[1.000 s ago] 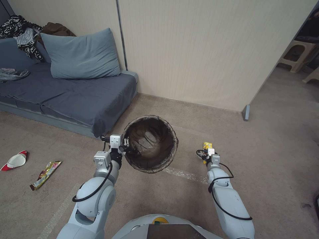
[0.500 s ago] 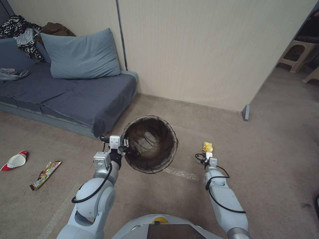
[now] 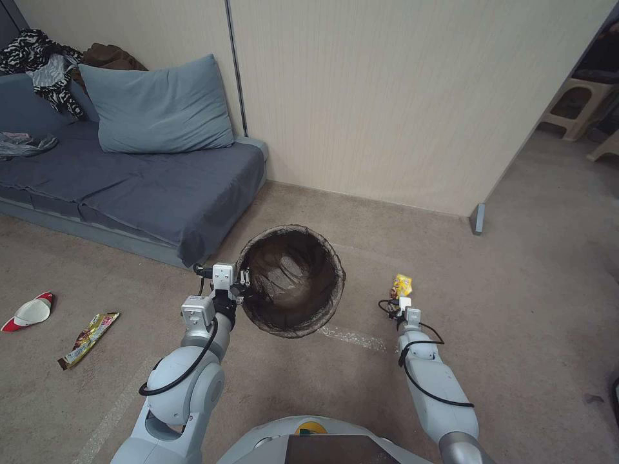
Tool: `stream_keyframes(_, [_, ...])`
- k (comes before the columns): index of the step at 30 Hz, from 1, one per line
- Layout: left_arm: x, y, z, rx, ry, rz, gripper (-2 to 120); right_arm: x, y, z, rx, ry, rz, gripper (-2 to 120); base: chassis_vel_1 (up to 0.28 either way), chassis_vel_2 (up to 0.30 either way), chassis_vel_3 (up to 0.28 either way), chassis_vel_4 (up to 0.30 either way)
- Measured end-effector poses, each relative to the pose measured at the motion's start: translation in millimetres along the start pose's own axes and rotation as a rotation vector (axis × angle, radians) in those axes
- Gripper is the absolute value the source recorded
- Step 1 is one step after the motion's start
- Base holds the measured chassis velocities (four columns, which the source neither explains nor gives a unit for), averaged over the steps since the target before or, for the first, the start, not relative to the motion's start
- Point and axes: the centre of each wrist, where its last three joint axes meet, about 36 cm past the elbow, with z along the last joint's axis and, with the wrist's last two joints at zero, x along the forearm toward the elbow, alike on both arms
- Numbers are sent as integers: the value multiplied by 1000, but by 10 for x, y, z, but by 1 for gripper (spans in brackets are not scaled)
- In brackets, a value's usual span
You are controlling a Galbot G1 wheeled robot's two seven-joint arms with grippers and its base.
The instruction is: Pick up the trash bin, then pick up the garbage from the floor and place it into the trash bin.
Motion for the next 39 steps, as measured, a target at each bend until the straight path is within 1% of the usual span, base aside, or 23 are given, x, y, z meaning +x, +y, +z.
stream_keyframes(1, [0, 0, 0, 0, 0, 0, 0, 0, 0, 0, 0, 0, 0, 41, 0, 0, 0, 0])
stream_keyframes(2, [0, 0, 0, 0, 0, 0, 0, -2, -3, -1, 0, 0, 0, 39, 0, 0, 0, 0])
stream_keyframes(3, [0, 0, 1, 0, 0, 0, 0, -4, -5, -1, 0, 0, 1, 30, 0, 0, 0, 0])
stream_keyframes(4, [1, -2, 1, -1, 0, 0, 0, -6, -7, -2, 0, 0, 1, 25, 0, 0, 0, 0])
stream_keyframes(5, [1, -2, 1, -1, 0, 0, 0, -6, -7, -2, 0, 0, 1, 25, 0, 0, 0, 0])
stream_keyframes(8, [0, -11, 4, 0, 1, 3, 0, -8, -13, -1, 1, -3, 2, 10, 0, 0, 0, 0])
stream_keyframes(9, [0, -11, 4, 0, 1, 3, 0, -8, -13, -1, 1, -3, 2, 10, 0, 0, 0, 0])
stream_keyframes(11, [-2, -12, 6, 0, 1, 3, 0, -8, -16, 1, 2, -7, 3, 0, 0, 0, 0, 0])
stream_keyframes(25, [-4, -10, 11, -2, 3, 4, 0, 7, -41, -1, 6, -31, 10, 0, 0, 0, 0, 0])
stream_keyframes(27, [-3, -11, 12, -2, 5, 5, 0, 30, -58, -47, 7, -64, 18, 0, 0, 0, 0, 0])
stream_keyframes(28, [-3, -11, 12, -2, 5, 5, 0, 30, -58, -47, 7, -64, 18, 0, 0, 0, 0, 0])
stream_keyframes(29, [-5, -10, 15, -2, 6, 5, 0, 50, -63, -90, 5, -90, 22, 0, 0, 0, 0, 0])
stream_keyframes(30, [-14, -8, 34, 1, 14, 5, 0, 131, -63, -251, -17, -202, 13, 0, 0, 0, 0, 0])
stream_keyframes(31, [-17, -10, 41, 5, 18, 6, 0, 195, -60, -372, -31, -271, -4, 0, 0, 0, 0, 0])
stream_keyframes(32, [-17, -10, 41, 5, 18, 6, 0, 195, -60, -372, -31, -271, -4, 0, 0, 0, 0, 0])
stream_keyframes(35, [-30, -20, 57, 17, 30, 12, 0, 598, -48, -907, -83, -527, -129, 0, 0, 0, 0, 0])
stream_keyframes(36, [-30, -20, 57, 17, 30, 12, 0, 598, -48, -907, -83, -527, -129, 0, 0, 0, 0, 0])
stream_keyframes(38, [-38, -28, 70, 28, 43, 18, 0, 989, -46, -1226, -81, -711, -268, 0, 0, 0, 0, 0])
stream_keyframes(39, [-38, -28, 70, 28, 43, 18, 0, 989, -46, -1226, -81, -711, -268, 0, 0, 0, 0, 0])
